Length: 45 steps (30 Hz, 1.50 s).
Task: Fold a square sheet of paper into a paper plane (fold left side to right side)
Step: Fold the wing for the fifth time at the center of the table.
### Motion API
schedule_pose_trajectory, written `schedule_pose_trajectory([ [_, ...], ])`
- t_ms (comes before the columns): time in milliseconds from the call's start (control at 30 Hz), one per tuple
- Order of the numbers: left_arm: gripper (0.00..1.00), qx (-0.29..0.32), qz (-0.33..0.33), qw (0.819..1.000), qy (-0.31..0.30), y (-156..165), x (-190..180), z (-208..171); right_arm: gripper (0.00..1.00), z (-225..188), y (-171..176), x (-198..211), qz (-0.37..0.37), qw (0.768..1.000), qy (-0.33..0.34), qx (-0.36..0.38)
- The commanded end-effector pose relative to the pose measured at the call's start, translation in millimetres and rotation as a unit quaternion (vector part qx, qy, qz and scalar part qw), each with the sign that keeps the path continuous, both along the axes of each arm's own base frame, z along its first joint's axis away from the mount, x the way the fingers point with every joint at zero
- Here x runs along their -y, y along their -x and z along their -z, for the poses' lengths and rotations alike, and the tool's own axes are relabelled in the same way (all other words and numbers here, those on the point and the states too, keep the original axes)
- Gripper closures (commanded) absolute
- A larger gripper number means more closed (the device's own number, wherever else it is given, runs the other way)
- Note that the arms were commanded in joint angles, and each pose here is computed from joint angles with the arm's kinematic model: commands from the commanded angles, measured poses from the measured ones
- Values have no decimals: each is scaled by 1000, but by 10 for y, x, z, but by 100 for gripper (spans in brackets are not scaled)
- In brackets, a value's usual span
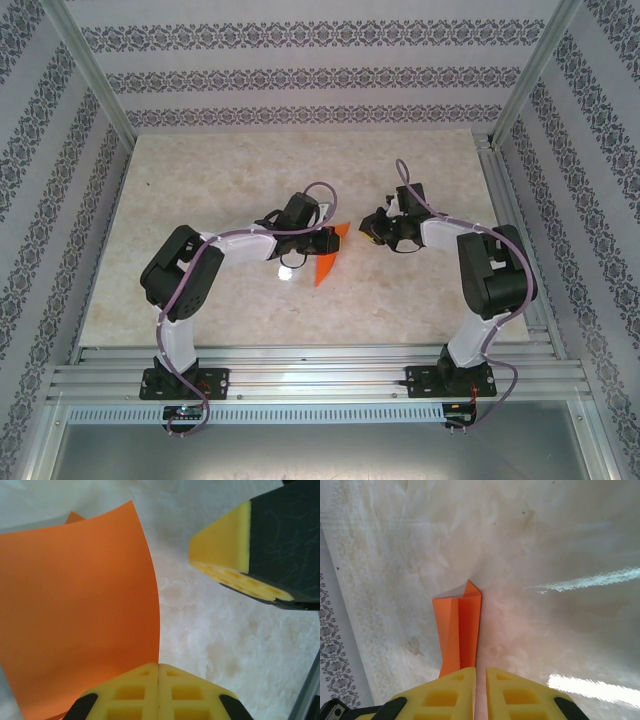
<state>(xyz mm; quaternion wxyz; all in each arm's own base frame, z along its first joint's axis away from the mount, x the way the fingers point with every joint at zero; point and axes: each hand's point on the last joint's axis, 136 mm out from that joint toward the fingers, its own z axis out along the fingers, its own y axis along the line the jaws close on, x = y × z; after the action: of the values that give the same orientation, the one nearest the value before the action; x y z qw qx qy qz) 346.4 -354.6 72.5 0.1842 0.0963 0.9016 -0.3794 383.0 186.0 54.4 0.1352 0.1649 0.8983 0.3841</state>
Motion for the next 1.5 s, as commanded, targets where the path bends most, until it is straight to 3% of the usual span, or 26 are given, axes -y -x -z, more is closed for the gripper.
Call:
schedule_pose_trajectory([
  [0, 100, 17, -8, 999, 47, -108, 23, -235, 86, -21, -75, -140, -4, 1000, -22, 14],
  [633, 100, 10, -47, 996, 76, -243, -212, -189, 93, 123, -229, -438, -10, 1000, -18, 10],
  [1167, 100, 33, -63, 992, 104, -275, -285, -458, 90, 69, -453, -514, -2, 999, -26, 19],
  [1467, 100, 23, -69, 992, 103, -289, -282, -368, 88, 133, -499, -617, -6, 999, -40, 12],
])
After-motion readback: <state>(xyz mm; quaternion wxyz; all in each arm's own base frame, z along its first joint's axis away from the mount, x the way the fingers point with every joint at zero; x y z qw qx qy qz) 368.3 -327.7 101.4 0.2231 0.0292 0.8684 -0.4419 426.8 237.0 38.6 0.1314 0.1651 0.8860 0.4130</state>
